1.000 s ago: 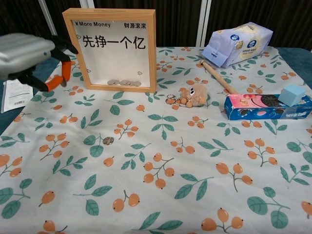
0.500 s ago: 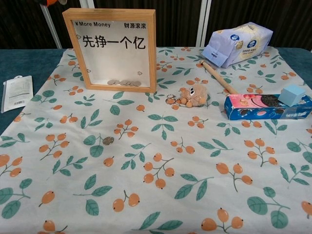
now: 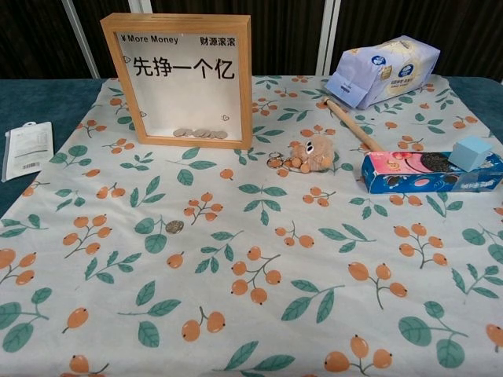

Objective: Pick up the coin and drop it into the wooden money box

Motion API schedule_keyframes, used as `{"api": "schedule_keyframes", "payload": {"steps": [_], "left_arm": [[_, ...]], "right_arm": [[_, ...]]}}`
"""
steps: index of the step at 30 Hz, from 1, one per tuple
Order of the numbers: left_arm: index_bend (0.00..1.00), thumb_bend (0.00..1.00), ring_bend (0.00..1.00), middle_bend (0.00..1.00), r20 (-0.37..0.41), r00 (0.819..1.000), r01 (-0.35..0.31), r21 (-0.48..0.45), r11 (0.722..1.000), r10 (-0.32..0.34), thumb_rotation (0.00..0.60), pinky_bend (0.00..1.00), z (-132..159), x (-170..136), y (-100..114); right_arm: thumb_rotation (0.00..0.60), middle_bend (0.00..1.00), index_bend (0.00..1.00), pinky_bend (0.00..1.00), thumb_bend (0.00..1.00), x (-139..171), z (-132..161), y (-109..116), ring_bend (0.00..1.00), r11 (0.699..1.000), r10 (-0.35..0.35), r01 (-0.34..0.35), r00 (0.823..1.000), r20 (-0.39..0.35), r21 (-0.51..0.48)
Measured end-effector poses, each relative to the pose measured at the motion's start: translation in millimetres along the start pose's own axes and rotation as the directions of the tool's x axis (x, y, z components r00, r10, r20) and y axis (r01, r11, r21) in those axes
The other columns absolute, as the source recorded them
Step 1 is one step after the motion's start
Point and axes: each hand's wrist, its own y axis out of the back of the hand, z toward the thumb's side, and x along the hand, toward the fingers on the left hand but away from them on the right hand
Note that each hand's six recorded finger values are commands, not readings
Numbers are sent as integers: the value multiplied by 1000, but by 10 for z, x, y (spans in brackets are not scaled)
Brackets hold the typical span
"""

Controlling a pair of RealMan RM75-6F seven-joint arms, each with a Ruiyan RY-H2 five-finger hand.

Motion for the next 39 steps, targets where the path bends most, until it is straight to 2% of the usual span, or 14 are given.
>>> {"api": "schedule_keyframes", "payload": {"steps": [10, 17, 39], "left_arm": [[748, 503, 0, 156, -18, 999, 32, 50, 998, -31, 600, 0, 125, 268, -236], [748, 504, 0, 156, -6, 998, 61, 75, 995, -61, 600, 0, 186, 303, -428], [748, 504, 0, 153, 45, 996, 72, 98, 993, -77, 600, 0, 325, 253, -513]], "right_arm": [[600, 45, 127, 0, 369, 12, -28, 27, 19, 1000, -5, 6, 1000, 21, -19], [600, 46, 126, 0, 369, 8, -38, 39, 19, 1000, -9, 10, 1000, 25, -20], [600, 46, 127, 0, 369, -10, -67, 59, 20, 1000, -20, 21, 999, 43, -21]]}}
